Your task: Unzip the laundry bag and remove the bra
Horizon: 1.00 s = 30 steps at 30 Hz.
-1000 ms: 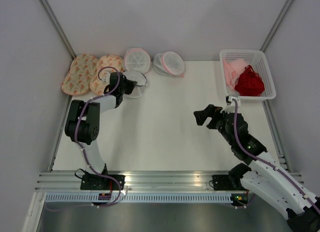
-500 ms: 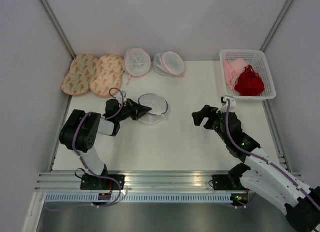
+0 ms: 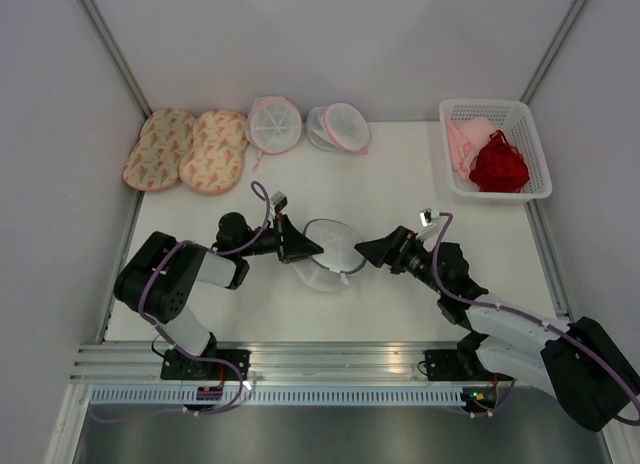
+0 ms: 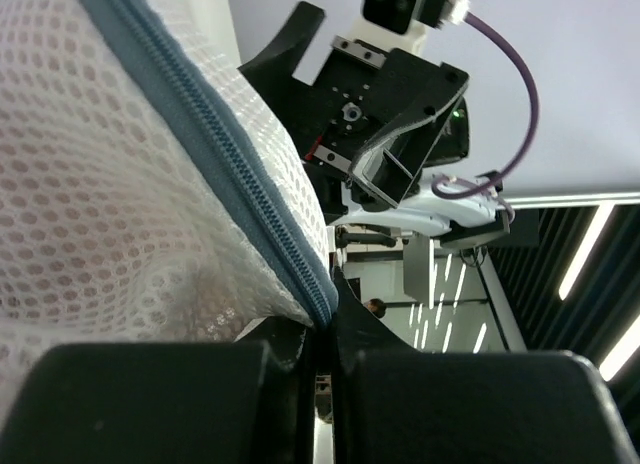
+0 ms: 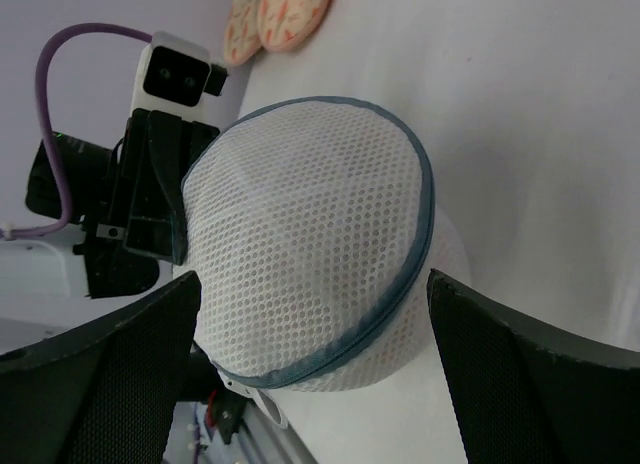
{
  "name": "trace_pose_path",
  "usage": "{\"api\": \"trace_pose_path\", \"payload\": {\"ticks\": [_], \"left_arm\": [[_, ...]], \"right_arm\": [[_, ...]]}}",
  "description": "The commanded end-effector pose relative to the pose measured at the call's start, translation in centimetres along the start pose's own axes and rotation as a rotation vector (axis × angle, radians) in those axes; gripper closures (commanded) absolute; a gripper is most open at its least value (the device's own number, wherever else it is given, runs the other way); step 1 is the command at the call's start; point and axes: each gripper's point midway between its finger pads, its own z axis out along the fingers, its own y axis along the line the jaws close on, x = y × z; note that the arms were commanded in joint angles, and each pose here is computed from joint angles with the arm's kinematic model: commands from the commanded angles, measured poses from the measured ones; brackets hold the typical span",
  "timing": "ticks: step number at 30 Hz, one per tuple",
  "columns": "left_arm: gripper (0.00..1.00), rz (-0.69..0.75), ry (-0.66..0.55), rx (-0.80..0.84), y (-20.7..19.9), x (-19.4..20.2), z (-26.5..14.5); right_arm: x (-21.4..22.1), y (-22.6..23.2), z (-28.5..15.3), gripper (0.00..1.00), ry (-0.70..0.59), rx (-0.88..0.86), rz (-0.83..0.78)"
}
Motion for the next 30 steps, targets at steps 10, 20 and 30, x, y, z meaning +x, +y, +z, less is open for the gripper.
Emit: {"api": "trace_pose_path", "payload": {"ticks": [10, 20, 30], "left_arm": [[0.98, 0.432, -0.018, 0.225, -5.8, 1.3, -0.5], [0.98, 0.513, -0.036, 0.262, -7.5, 0.8, -0.2], [0.98, 0.567, 0.003, 0.311, -9.1, 2.3, 0.7]], "right_arm": [[-0.4, 5.0, -1.1, 0.05, 0.016, -0.219, 0.147], [-1.3, -1.0, -3.1, 0.04, 0.01, 0.228, -0.033], [1.4, 1.6, -0.9, 0.04, 0.054, -0.056, 0.221]]}}
